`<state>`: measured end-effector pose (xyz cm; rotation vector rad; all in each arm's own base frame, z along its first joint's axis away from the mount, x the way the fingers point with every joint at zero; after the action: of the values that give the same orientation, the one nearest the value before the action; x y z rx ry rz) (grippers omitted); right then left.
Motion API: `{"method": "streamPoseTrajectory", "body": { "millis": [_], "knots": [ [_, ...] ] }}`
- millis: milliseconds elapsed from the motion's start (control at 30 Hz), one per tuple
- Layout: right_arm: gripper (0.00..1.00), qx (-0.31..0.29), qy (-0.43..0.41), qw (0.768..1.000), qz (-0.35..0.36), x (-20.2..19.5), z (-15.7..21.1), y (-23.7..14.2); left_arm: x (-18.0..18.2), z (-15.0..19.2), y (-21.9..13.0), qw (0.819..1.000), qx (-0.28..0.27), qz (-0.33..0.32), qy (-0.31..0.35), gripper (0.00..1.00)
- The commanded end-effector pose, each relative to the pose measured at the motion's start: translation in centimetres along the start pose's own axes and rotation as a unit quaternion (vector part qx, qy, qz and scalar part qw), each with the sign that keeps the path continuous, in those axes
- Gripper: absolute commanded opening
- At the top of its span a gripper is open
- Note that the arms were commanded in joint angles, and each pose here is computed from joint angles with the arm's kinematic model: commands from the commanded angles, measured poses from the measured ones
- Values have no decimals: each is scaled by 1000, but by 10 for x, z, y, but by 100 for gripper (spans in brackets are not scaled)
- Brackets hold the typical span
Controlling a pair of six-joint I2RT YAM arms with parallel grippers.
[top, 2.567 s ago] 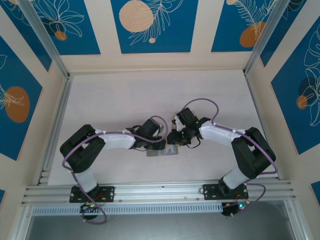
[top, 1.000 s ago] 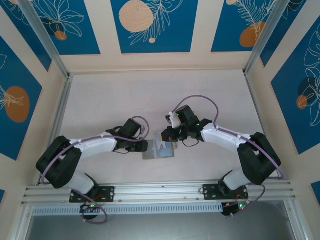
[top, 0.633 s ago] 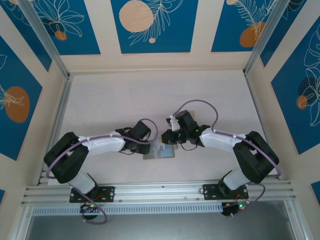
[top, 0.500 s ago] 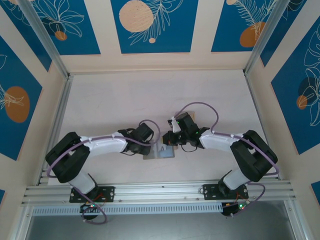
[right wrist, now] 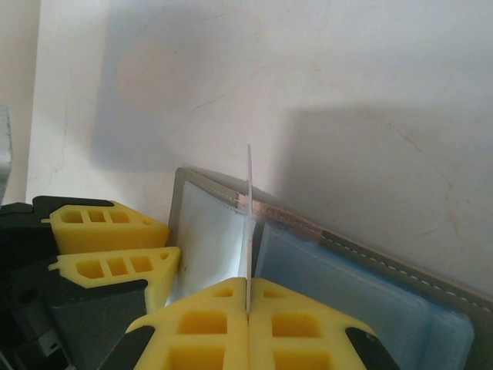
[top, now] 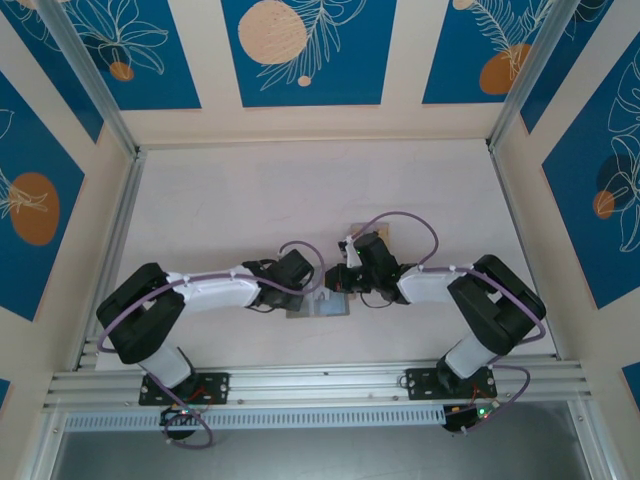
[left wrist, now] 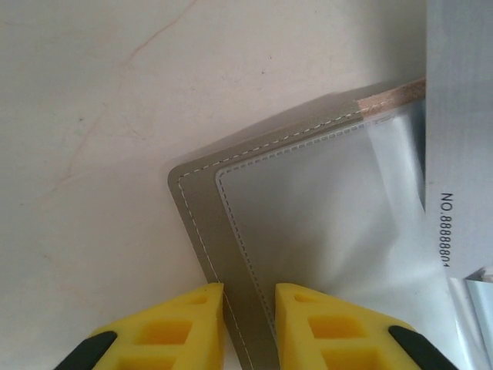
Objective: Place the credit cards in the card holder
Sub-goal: Insert the credit card into the card slot.
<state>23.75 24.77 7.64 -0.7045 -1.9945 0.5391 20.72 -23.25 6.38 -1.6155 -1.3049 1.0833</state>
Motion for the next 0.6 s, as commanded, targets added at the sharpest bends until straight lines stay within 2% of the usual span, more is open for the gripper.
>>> {"method": "streamPoseTrajectory", "body": {
  "millis": [0,267,567],
  "knots": [
    [0,2,11,1000,-20,-3,5,6,22,34,24,996,64,-55,12,21],
    [0,-1,36,997,-64,-3,7,6,23,37,26,996,69,-56,10,21],
    [0,4,62,995,-80,-4,16,5,25,39,28,996,71,-58,3,21]
  ]
}}
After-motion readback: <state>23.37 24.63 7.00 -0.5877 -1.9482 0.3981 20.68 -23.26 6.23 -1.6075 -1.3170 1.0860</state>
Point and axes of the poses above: each hand's point on the last joint's axis, 136 mm out from that joint toward the fingers, its own y axis out along the fingers, its own x axis along the line the jaws close on, z = x × y, the point moved 5 cm from there along -y, back along the fingers, and after that the axes turned 11 degrees about -y, right-handed, at the moved point
